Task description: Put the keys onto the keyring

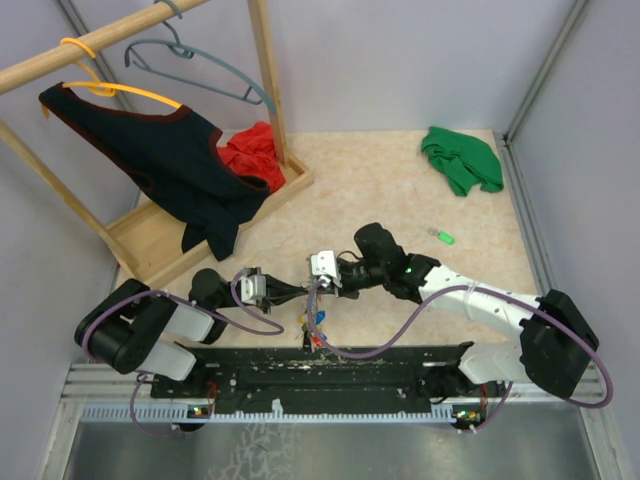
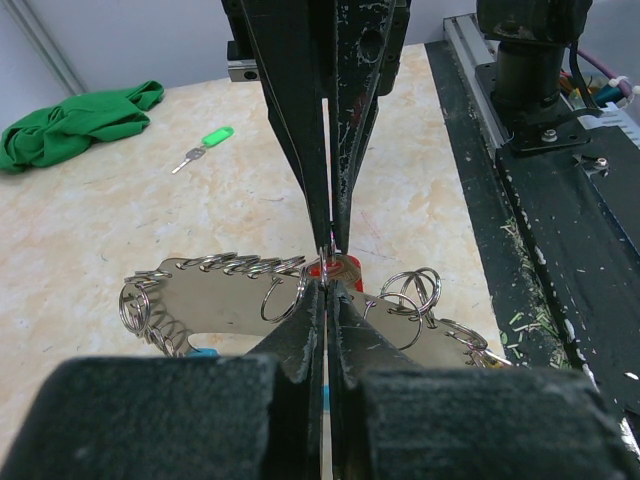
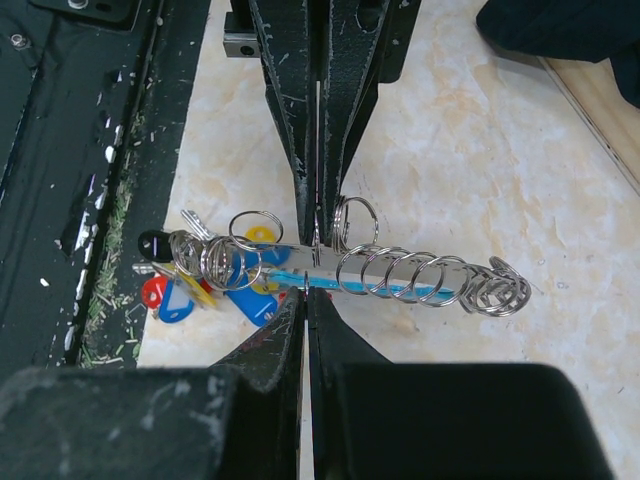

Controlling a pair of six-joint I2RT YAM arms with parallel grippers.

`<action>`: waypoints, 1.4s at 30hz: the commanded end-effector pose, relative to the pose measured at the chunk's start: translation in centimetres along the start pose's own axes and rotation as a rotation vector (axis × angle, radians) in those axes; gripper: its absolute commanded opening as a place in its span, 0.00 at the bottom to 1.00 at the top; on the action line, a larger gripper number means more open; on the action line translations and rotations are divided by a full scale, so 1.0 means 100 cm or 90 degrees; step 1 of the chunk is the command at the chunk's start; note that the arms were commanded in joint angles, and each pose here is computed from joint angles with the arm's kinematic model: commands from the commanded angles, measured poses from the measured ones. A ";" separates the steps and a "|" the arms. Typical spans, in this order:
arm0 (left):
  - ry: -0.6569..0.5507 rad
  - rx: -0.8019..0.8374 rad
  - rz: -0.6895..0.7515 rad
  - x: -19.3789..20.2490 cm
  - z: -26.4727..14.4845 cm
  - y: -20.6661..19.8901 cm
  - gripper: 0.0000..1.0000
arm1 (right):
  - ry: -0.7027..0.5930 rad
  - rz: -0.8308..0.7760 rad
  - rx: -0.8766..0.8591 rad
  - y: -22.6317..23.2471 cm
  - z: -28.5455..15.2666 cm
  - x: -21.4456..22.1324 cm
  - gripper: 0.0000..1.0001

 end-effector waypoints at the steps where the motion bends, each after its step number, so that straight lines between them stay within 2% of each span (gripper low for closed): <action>1: -0.101 0.001 0.159 -0.047 0.003 0.009 0.00 | -0.053 -0.039 0.019 -0.008 -0.004 -0.029 0.00; 14: -0.101 0.006 0.157 -0.047 0.003 0.008 0.00 | -0.044 -0.030 0.025 -0.010 -0.003 -0.026 0.00; 42: -0.101 0.023 0.152 -0.047 0.006 0.007 0.00 | -0.093 -0.033 -0.010 -0.008 0.001 -0.044 0.00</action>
Point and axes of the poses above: each gripper's point midway between its finger pads, its own z axis out along the fingers, its own y axis along the line the jaws close on, x = y × z, the point moved 3 cm from there along -z, back along the fingers, and after that the axes turned 1 degree about z, right-handed, at the moved point
